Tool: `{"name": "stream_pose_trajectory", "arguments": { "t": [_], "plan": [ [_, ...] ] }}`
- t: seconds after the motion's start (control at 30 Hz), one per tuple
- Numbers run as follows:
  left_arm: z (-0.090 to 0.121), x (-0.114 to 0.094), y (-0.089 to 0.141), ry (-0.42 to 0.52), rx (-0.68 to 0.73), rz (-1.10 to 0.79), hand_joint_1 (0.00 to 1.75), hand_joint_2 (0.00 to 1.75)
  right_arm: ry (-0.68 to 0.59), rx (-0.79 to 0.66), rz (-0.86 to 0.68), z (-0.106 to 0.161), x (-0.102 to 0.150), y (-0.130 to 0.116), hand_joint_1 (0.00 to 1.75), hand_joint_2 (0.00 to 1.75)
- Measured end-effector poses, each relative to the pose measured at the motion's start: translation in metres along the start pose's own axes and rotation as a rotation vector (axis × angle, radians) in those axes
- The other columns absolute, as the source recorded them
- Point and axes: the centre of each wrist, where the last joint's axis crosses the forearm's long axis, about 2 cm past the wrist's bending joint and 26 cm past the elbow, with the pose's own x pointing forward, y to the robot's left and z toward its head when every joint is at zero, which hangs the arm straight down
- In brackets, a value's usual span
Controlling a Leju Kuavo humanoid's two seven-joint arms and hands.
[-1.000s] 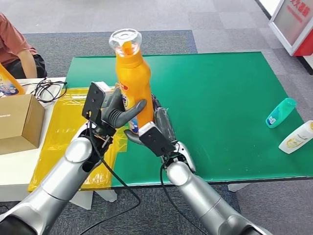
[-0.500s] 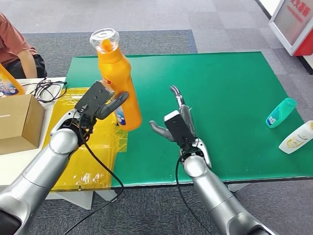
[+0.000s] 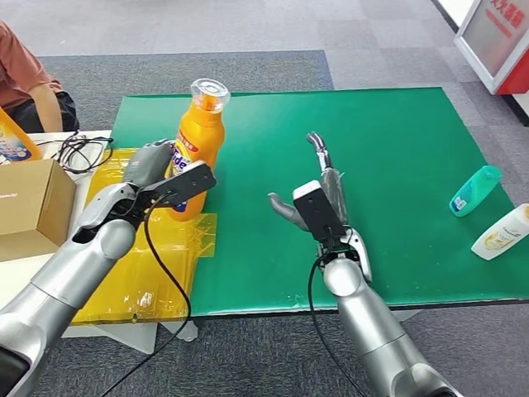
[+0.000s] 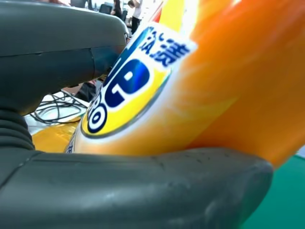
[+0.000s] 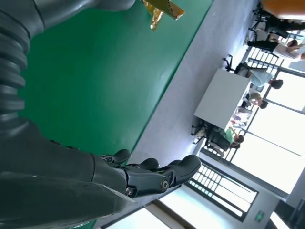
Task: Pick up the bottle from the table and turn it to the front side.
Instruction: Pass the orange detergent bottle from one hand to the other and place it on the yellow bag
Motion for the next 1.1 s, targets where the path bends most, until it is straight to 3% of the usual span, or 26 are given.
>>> {"name": "stream_pose_trajectory", "arguments": {
  "t": [0.8,1.1],
  "plan": [
    [0.004,-0.019,-0.031,0.058,-0.125,-0.250,1.75,0.00,-0.068,-0.012,-0.018,-0.003,0.015,-0.009,0.00,1.75],
    [0.020,-0.028,-0.070,0.042,-0.226,-0.441,1.75,0.00,-0.091,-0.014,-0.020,-0.007,0.022,-0.009,0.00,1.75]
  ]
}}
